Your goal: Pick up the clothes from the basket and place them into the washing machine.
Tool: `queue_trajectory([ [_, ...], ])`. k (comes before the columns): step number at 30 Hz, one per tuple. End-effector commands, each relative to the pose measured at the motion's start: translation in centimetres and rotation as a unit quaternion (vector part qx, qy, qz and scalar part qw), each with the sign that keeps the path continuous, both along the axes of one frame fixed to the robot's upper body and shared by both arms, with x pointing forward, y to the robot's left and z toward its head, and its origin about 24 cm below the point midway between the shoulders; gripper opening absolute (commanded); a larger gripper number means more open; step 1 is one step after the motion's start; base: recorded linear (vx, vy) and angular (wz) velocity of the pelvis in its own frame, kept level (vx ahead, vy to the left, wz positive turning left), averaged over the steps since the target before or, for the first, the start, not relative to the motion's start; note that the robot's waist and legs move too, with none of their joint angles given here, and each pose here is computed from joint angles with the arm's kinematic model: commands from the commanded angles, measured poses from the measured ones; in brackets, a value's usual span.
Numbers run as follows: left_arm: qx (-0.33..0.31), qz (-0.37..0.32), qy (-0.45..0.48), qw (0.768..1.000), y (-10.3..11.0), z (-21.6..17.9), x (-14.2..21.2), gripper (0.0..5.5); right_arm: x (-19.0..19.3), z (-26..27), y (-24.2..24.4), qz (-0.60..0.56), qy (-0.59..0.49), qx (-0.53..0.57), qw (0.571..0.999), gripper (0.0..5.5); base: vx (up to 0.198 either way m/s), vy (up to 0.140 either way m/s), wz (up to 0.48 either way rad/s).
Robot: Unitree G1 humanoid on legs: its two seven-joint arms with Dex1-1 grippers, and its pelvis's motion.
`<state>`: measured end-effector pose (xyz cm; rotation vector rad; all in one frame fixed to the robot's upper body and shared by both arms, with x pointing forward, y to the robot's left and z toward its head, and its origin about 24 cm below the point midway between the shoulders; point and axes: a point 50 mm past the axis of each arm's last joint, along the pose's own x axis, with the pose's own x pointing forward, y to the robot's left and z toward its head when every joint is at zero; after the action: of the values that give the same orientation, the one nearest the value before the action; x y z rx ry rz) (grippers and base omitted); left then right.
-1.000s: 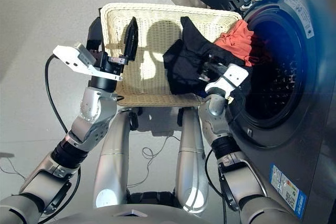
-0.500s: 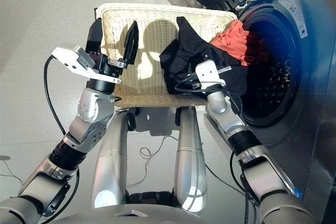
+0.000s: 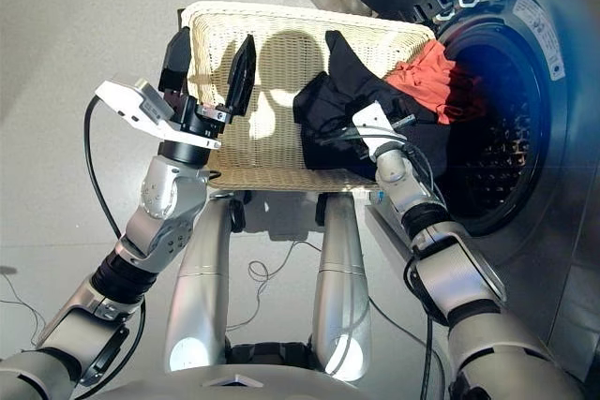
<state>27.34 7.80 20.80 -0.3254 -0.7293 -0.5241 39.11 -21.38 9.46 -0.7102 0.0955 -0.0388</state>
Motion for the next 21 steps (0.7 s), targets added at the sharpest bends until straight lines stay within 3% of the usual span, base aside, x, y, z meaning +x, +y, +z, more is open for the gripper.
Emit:
queue_trajectory([
  [1,-0.027,-0.036,-0.071,0.996,-0.3,2.5,-2.1,5.50,0.3,0.4,-0.5,-0.003,0.014,-0.016,1.000,5.50,0.000,0.000,0.000],
  [12,-0.023,-0.046,-0.085,0.995,-0.8,3.4,-2.3,5.50,1.1,1.1,0.0,-0.001,0.047,-0.072,0.996,5.50,0.000,0.000,0.000],
  [21,-0.023,-0.046,-0.093,0.994,-1.0,3.9,-2.3,5.50,1.4,1.6,0.6,-0.004,0.047,-0.050,0.998,5.50,0.000,0.000,0.000],
])
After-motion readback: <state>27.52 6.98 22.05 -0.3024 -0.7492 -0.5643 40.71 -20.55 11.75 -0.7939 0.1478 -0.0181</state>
